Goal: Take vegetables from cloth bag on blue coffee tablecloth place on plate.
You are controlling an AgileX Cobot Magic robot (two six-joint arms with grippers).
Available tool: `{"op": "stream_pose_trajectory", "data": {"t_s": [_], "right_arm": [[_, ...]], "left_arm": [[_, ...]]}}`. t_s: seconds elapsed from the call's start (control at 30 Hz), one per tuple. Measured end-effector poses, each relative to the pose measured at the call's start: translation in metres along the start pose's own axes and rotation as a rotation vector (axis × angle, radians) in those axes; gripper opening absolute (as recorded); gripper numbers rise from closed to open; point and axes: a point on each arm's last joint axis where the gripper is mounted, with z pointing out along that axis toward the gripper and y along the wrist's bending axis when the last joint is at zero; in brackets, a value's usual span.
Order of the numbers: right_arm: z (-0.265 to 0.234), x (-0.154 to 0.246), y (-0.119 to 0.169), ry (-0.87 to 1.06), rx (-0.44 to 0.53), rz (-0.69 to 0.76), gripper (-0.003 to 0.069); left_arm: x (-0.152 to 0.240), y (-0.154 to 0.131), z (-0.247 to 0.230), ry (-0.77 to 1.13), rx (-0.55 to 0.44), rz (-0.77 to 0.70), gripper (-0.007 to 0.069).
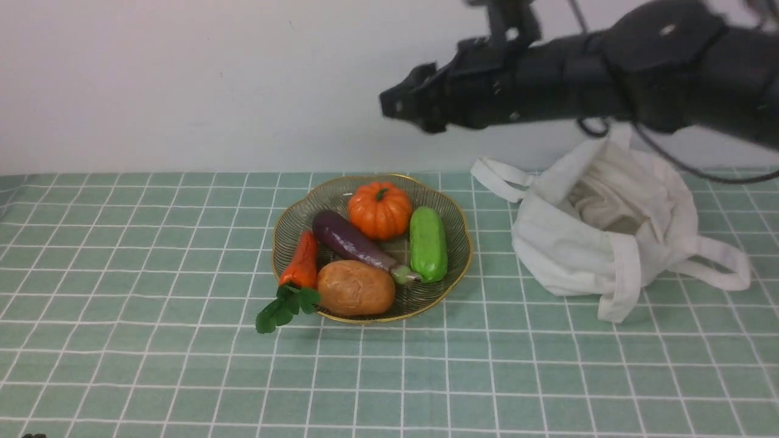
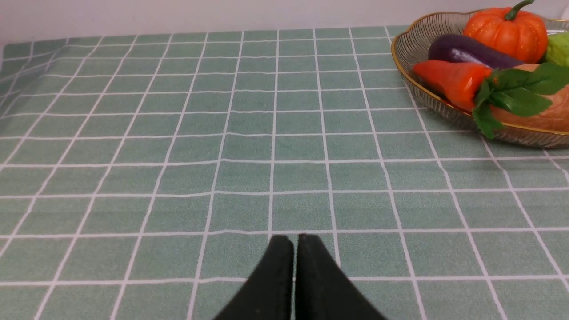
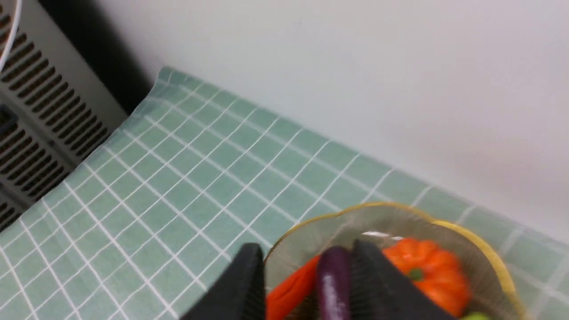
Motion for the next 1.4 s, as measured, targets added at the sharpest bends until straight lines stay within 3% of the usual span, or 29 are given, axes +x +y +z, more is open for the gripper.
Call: {"op": "stream_pose_trajectory", "data": {"t_s": [0.1,0.13,0.17,0.4,0.6,0.77,1.03,1.4], "right_arm": [[-0.07,-0.028,-0.004,-0.022,0.118,-0.084,0.0046],[-0.092,-0.034,-0.004,-0.031,0.165,-0.098,0.0021],[-0.092,-0.034,-0.004,-0.031,0.164,-0.098,0.0018],[-0.248,-0.048,0.016,-0.145,0.549,-0.013,-0.001],[-0.337,-0.004,0.046,-0.336,0.762,0.037,-0.001],[-0.372,0.06,0.064,-0.546,0.775,0.04,-0.001],[-0.386,0.16,0.087,-0.905,0.633,-0.125,-0.001],[-0.357,0.188,0.068,-0.778,0.68,-0.113,-0.001]], "left_arm": [[0.0,0.0,0.0,0.0,0.0,0.0,-0.0008],[0.0,0.0,0.0,0.0,0.0,0.0,-0.0008],[0.0,0.0,0.0,0.0,0.0,0.0,-0.0008],[0.0,0.0,0.0,0.0,0.0,0.0,-0.0008],[0.0,0.0,0.0,0.0,0.0,0.0,-0.0008],[0.0,0.0,0.0,0.0,0.0,0.0,-0.0008],[0.0,0.0,0.0,0.0,0.0,0.0,-0.0008],[0.0,0.0,0.0,0.0,0.0,-0.001,-0.0008]]}}
